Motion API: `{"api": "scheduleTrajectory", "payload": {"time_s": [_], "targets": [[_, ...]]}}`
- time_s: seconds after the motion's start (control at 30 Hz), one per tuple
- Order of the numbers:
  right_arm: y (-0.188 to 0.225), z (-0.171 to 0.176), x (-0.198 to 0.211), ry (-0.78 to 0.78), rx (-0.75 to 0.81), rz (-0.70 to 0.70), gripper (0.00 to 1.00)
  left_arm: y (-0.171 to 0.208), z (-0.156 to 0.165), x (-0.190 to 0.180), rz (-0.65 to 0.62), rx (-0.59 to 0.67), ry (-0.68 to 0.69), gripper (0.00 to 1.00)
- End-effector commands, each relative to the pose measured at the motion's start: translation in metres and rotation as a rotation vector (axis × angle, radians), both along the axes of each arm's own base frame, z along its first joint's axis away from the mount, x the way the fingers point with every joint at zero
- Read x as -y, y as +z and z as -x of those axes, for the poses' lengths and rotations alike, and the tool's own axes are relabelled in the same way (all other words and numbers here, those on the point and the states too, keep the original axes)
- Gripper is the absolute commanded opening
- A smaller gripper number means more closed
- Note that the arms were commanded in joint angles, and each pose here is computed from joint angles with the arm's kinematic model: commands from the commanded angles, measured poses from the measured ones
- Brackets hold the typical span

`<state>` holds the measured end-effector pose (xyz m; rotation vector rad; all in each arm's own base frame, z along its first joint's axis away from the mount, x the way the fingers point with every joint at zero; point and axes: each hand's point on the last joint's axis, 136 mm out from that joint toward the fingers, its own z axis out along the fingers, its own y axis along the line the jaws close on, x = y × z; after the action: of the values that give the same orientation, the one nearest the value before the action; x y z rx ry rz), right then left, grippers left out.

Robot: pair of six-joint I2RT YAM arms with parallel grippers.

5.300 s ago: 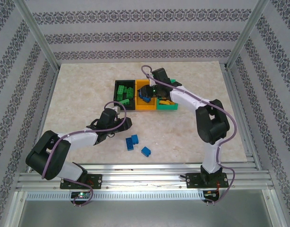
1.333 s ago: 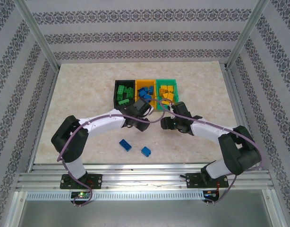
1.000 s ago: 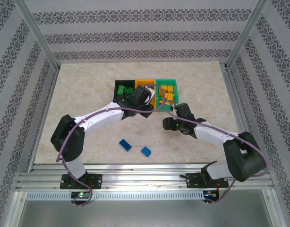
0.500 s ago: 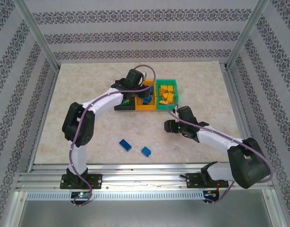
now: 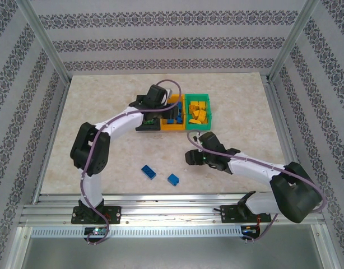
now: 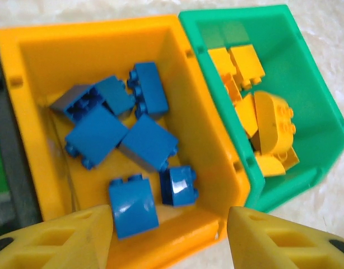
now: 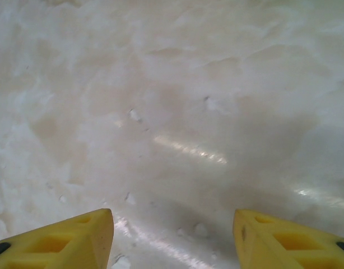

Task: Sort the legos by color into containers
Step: Place the lego in the container, then pick up the lego from the bottom-center of the table.

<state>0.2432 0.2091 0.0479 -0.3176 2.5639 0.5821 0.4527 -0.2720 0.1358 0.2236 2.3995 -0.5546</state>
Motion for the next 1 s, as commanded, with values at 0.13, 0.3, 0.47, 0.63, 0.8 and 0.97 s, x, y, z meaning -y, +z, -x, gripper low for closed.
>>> {"api": "scheduleTrajectory", "payload": {"time_s": [0.13,0.3,0.47,0.63,0.8,0.97], "targets": [[0.007,0.019,-0.035,0.098,0.009,0.006,0.59,0.023,0.036,-0.012,0.094,0.065,0.002,0.55],[0.008,0.033,-0.048,0.147,-0.001,0.008,0.59,0.01,0.058,-0.032,0.095,0.085,0.043,0.55],[0.01,0.047,-0.058,0.209,-0.013,0.01,0.59,-0.007,0.077,-0.046,0.105,0.061,0.09,0.55],[0.011,0.058,-0.065,0.293,-0.004,0.044,0.59,-0.026,0.089,-0.056,0.109,0.023,0.126,0.55],[0.01,0.07,-0.075,0.373,0.012,0.093,0.6,-0.033,0.095,-0.058,0.116,0.006,0.138,0.55],[0.004,0.083,-0.086,0.438,0.021,0.142,0.6,-0.035,0.097,-0.053,0.115,-0.012,0.104,0.55]]}}
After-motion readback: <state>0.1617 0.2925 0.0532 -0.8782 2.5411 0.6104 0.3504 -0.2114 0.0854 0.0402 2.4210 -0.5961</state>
